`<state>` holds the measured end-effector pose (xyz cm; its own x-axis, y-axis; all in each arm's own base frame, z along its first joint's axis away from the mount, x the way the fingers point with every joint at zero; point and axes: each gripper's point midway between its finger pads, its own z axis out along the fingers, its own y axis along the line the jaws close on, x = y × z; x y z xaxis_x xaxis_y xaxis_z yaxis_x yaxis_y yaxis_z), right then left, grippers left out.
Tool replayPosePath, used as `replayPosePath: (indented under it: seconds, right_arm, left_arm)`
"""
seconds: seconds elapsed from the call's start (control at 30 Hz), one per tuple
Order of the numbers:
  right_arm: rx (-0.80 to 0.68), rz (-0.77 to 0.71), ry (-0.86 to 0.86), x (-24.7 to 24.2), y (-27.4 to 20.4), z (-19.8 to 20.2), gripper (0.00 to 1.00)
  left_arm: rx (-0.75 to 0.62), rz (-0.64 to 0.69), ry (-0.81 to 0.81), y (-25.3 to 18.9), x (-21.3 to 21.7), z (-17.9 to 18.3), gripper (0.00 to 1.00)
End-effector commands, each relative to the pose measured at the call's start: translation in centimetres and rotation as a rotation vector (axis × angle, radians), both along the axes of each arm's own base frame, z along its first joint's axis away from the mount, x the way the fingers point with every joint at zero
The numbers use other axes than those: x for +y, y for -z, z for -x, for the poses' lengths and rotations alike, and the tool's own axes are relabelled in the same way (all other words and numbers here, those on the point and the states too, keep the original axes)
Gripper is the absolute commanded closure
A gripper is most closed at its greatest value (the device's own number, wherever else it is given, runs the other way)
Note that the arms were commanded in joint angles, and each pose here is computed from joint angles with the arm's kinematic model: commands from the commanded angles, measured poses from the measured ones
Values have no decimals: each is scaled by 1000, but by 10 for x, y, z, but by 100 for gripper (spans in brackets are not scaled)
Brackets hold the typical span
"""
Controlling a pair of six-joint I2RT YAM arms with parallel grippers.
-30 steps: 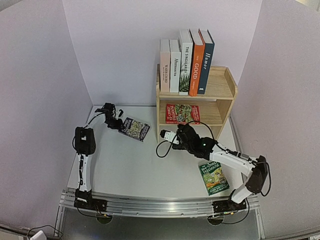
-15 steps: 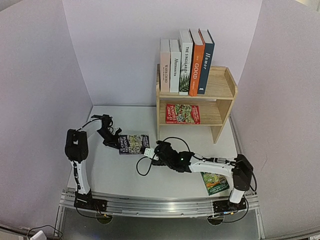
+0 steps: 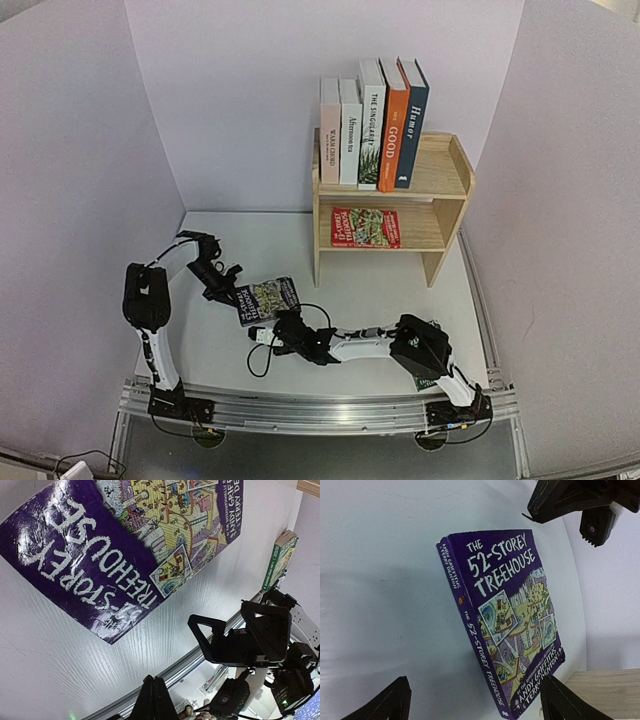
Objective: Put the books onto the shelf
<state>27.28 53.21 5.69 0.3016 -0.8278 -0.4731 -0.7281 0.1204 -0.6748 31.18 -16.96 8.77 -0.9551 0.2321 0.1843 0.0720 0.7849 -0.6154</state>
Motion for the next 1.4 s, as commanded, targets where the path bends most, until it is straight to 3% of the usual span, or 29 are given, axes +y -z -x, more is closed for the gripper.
replayPosePath:
  seconds: [0.0, 0.03, 0.07, 0.13, 0.3, 0.6, 0.8, 1.03, 1.37]
  right_arm:
    - [-93, -83, 1, 23, -10, -26, 12]
    - [-94, -96, 11, 23, -11, -28, 12]
    - [-77, -120, 19, 24, -14, -29, 12]
    - [-17, -202, 61, 22, -27, -32, 11]
    - [192, -365, 232, 16, -59, -44, 10]
    - [381, -550, 476, -16, -54, -53, 10]
    - [594, -759, 699, -26, -47, -64, 10]
    - [656, -922, 936, -42, -20, -85, 11]
    - [741, -922, 948, -18, 16, -95, 17]
  left_arm:
    - [-19, -6, 19, -5, 3, 0, 100]
    - [-36, -46, 19, 2, 8, -5, 97]
    - [-60, -95, 7, 9, 14, -13, 87]
    - [-123, -155, -37, 15, 24, -32, 49]
    - [-201, -169, -195, 14, 22, -57, 2]
    - [-126, -126, -359, 57, 9, -56, 1]
    - [-165, -115, -376, 54, 6, -58, 11]
    - [-154, -106, -376, 58, 6, -48, 12]
    - [-119, -79, -389, 68, 2, -45, 8]
